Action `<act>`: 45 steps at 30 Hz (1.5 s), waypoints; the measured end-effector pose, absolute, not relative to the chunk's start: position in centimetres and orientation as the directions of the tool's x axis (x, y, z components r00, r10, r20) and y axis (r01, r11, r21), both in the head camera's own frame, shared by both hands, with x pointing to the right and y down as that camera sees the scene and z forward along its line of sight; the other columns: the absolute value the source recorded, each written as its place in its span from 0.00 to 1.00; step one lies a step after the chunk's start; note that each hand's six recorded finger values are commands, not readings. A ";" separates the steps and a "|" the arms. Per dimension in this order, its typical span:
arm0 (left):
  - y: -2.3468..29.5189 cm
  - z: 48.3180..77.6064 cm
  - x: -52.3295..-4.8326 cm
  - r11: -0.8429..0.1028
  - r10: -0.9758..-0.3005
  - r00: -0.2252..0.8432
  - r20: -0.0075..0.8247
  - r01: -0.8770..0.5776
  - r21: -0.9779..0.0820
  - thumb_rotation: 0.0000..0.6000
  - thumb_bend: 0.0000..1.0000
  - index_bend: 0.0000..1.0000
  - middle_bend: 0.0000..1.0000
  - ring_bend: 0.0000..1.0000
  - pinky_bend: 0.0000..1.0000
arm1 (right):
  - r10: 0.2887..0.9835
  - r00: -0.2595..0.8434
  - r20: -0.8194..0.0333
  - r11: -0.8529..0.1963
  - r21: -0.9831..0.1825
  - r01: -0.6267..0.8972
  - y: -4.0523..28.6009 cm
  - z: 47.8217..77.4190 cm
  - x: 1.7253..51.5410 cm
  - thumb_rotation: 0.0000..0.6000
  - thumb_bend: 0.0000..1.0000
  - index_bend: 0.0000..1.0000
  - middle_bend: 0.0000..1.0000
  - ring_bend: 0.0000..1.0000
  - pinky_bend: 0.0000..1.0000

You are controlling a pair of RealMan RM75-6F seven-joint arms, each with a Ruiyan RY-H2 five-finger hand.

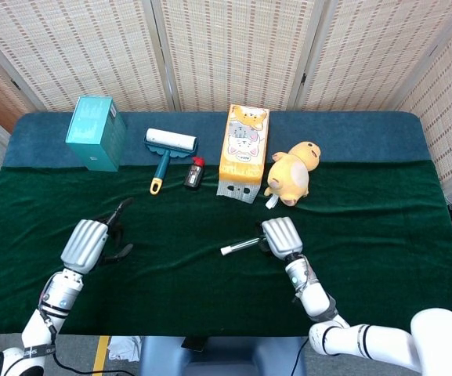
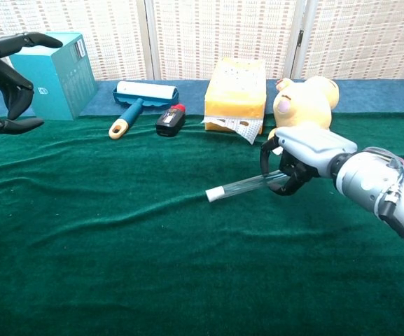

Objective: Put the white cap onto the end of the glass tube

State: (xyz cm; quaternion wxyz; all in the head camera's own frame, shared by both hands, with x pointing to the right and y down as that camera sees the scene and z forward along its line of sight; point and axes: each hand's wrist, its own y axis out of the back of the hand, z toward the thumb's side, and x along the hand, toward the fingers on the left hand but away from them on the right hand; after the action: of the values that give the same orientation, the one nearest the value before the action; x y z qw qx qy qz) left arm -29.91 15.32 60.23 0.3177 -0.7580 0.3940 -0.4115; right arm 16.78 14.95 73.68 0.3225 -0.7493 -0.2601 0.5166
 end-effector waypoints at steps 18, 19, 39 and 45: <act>16.3 60.9 -31.7 -0.497 -0.862 0.303 0.407 -0.340 -0.798 1.00 0.36 0.00 0.73 0.59 0.50 | 0.689 0.313 -0.653 -0.703 -0.708 0.071 15.1 72.8 18.4 1.00 0.69 0.31 1.00 1.00 1.00; 16.3 60.9 -31.9 -0.496 -0.862 0.299 0.408 -0.339 -0.799 1.00 0.36 0.00 0.73 0.59 0.50 | 0.694 0.311 -0.649 -0.700 -0.711 0.076 15.0 72.5 18.5 1.00 0.69 0.30 1.00 1.00 1.00; 18.0 59.4 -43.3 -0.399 -0.912 -0.049 0.407 -0.120 -0.909 1.00 0.36 0.22 0.46 0.34 0.28 | 0.859 0.190 -0.476 -0.496 -0.864 0.080 14.2 60.3 33.7 1.00 0.69 0.26 0.18 0.19 0.22; 21.1 58.1 -45.3 -0.392 -0.910 -0.096 0.404 -0.125 -0.912 1.00 0.36 0.20 0.40 0.29 0.23 | 0.892 0.130 -0.433 -0.443 -0.895 0.057 16.8 56.8 38.7 1.00 0.69 0.24 0.13 0.13 0.21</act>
State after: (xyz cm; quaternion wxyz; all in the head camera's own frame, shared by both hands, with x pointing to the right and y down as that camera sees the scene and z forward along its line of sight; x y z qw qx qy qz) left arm -45.26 21.08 58.09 0.3302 -0.5855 0.4417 -0.5942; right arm 38.67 16.78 56.83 0.3803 -0.6483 -0.3658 0.5488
